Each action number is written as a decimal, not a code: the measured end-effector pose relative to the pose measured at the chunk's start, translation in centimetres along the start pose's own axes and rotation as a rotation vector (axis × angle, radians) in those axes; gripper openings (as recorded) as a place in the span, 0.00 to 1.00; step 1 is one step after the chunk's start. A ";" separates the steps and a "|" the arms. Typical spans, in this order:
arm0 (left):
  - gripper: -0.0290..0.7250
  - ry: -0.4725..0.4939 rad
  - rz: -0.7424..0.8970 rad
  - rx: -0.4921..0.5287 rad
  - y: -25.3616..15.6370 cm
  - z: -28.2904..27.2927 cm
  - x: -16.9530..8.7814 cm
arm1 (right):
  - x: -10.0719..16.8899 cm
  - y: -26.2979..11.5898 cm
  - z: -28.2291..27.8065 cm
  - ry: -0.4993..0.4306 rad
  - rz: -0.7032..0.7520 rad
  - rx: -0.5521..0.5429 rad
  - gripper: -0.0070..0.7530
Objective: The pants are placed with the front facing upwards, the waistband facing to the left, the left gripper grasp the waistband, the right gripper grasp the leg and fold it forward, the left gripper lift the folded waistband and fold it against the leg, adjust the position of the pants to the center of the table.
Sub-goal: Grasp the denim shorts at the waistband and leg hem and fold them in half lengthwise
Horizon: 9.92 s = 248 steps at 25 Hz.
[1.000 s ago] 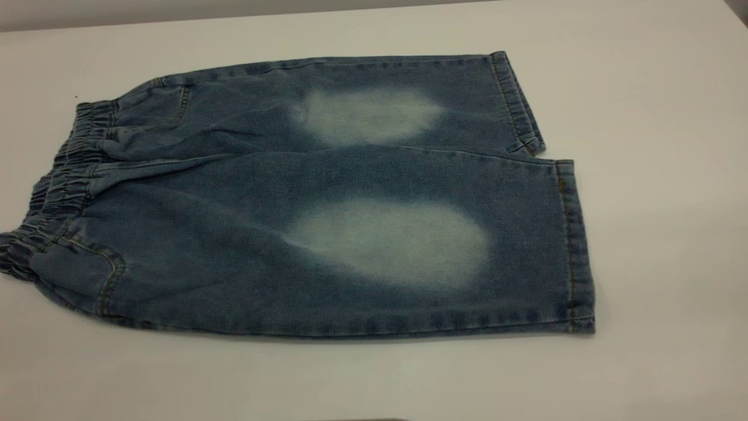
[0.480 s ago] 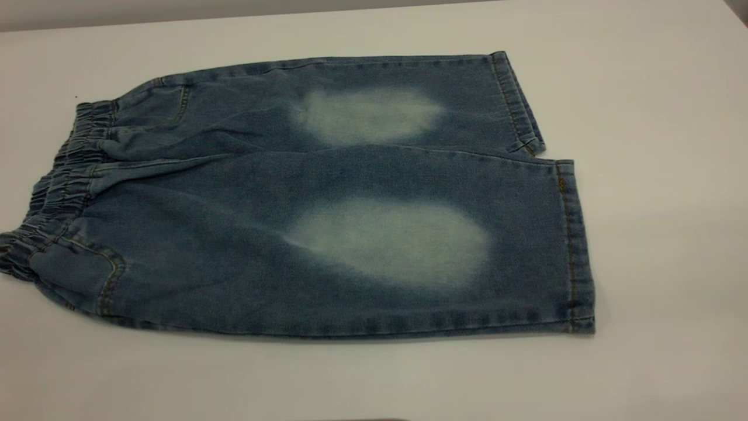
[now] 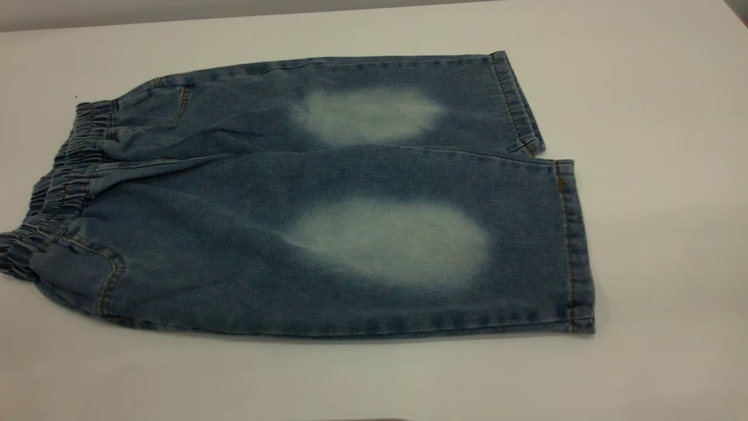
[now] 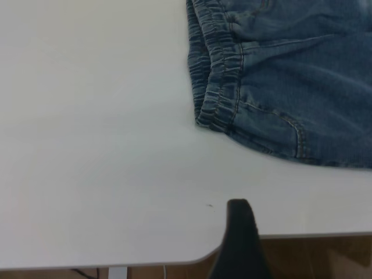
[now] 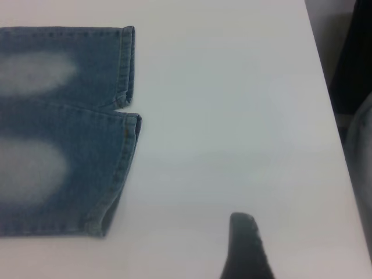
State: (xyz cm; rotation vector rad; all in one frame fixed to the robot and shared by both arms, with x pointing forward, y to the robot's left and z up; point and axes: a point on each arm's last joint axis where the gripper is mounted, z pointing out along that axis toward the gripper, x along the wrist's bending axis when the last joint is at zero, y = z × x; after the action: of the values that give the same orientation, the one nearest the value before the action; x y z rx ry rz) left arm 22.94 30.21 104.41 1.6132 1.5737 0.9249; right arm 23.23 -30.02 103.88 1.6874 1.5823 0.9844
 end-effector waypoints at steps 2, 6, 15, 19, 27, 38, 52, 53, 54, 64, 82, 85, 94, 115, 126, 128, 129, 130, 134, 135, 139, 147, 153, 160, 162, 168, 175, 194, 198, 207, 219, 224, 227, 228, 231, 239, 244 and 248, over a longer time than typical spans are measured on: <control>0.70 0.000 -0.001 0.000 0.0 0.0 0.0 | 0.0 0.0 0.0 0.000 0.000 0.000 0.54; 0.70 0.000 -0.001 0.000 0.0 0.0 0.0 | 0.0 0.0 0.0 0.000 0.000 0.000 0.54; 0.70 0.000 0.000 0.000 0.0 0.0 0.0 | 0.0 0.0 0.0 0.005 0.002 0.001 0.54; 0.70 0.000 0.000 0.000 0.0 0.0 0.0 | 0.1 0.0 0.0 0.007 0.003 0.001 0.54; 0.70 -0.002 -0.066 -0.006 2.1 -0.8 0.0 | 1.1 1.2 1.0 0.083 0.045 0.112 0.58; 0.70 0.098 -0.154 0.264 10.2 9.4 0.9 | 4.1 5.6 10.1 0.303 0.087 0.403 0.68; 0.70 0.132 -0.281 0.660 5.5 26.6 1.6 | 5.4 4.7 20.4 0.410 0.210 0.598 0.68; 0.70 0.132 -0.299 0.678 4.9 27.4 1.7 | 5.4 4.6 20.7 0.413 0.212 0.596 0.68; 0.70 0.131 -0.313 0.694 4.4 28.2 1.8 | 5.5 4.6 20.9 0.417 0.216 0.593 0.68; 0.70 0.148 -0.368 0.778 2.4 32.2 1.9 | 5.6 4.9 21.4 0.429 0.230 0.552 0.68; 0.70 0.185 -0.480 0.792 -0.9 35.4 1.8 | 5.5 4.9 21.5 0.420 0.229 0.542 0.68; 0.69 0.189 -0.482 0.813 -1.6 35.7 1.8 | 5.5 4.9 21.5 0.419 0.229 0.541 0.68; 0.34 0.171 -0.436 0.827 -2.5 36.4 1.8 | 5.5 4.9 21.5 0.418 0.229 0.540 0.68; 0.11 -0.031 -0.144 0.743 5.1 36.5 -3.2 | 5.0 -3.1 24.4 0.372 0.467 0.814 0.68; 0.11 -0.049 -0.122 0.728 6.0 35.7 -3.7 | 5.2 -8.2 28.6 0.413 0.634 0.940 0.68; 0.11 -0.049 -0.121 0.728 6.0 35.7 -3.7 | 5.3 -8.7 29.2 0.430 0.641 0.950 0.68; 0.11 -0.049 -0.121 0.728 6.0 35.7 -3.7 | 5.3 -8.9 29.5 0.435 0.650 0.958 0.68; 0.11 -0.049 -0.121 0.728 6.0 35.7 -3.7 | 5.3 -9.1 29.8 0.439 0.653 0.966 0.68; 0.11 -0.049 -0.121 0.728 6.0 35.7 -3.7 | 5.4 -9.2 31.3 0.446 0.650 0.960 0.68; 0.11 -0.049 -0.121 0.728 6.0 35.7 -3.7 | 5.4 -9.0 31.6 0.451 0.650 0.954 0.68; 0.11 -0.049 -0.121 0.728 6.0 35.7 -3.7 | 5.5 -9.0 32.1 0.458 0.669 0.956 0.68; 0.11 -0.050 -0.120 0.727 6.0 35.7 -3.7 | 5.5 -8.4 33.6 0.447 0.658 0.927 0.43; 0.11 -0.050 -0.120 0.729 6.0 35.6 -3.7 | 5.9 -7.6 34.3 0.496 0.683 0.902 0.06; 0.11 -0.051 -0.124 0.739 6.4 35.1 -3.7 | 7.2 -5.1 33.7 0.696 0.780 0.849 0.04; 0.11 -0.053 -0.125 0.727 7.0 34.5 -3.7 | 7.6 -3.8 33.7 0.755 0.813 0.826 0.04; 0.11 -0.070 -0.180 0.657 9.1 32.7 -3.8 | 8.5 0.7 35.7 0.835 0.899 0.771 0.04; 0.11 -0.093 -0.344 0.573 9.9 33.1 -4.2 | 9.0 6.0 38.7 0.829 0.961 0.705 0.04; 0.11 0.017 -0.787 0.200 12.0 35.8 -1.9 | 5.9 9.6 43.7 0.302 1.025 0.446 0.04; 0.12 0.071 -0.826 0.224 10.2 37.6 -1.0 | 5.8 8.9 45.0 0.289 1.029 0.458 0.04; 0.12 0.123 -0.821 0.158 8.2 40.2 -0.3 | 5.9 7.7 49.0 0.316 1.049 0.482 0.04; 0.14 0.150 -0.803 0.162 6.3 42.6 -0.2 | 5.9 7.6 50.4 0.308 1.117 0.488 0.06; 0.16 0.118 -0.762 0.199 7.1 43.8 -0.6 | 5.9 7.6 50.4 0.305 1.126 0.489 0.07; 0.18 0.109 -0.757 0.233 7.2 44.4 -0.8 | 5.9 7.6 50.4 0.302 1.129 0.489 0.09; 0.19 0.108 -0.757 0.248 7.2 44.6 -0.8 | 5.9 7.6 50.4 0.301 1.133 0.489 0.10; 0.23 0.106 -0.757 0.277 7.0 45.0 -0.9 | 5.9 7.6 50.4 0.298 1.144 0.491 0.13; 0.55 0.121 -0.786 0.253 7.5 45.1 0.1 | 6.1 7.6 50.3 0.326 1.146 0.504 0.41; 0.67 0.150 -0.876 0.241 7.4 45.1 1.0 | 6.3 7.7 50.2 0.353 1.133 0.512 0.54; 0.67 0.157 -0.891 0.250 7.3 45.1 1.2 | 6.7 7.8 50.0 0.405 1.108 0.523 0.55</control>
State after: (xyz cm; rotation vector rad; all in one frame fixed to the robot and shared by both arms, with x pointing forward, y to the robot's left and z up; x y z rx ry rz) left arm 65.52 31.34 87.87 0.8038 2.2807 0.3729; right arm 69.67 -21.51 84.59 3.0151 1.0899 1.5784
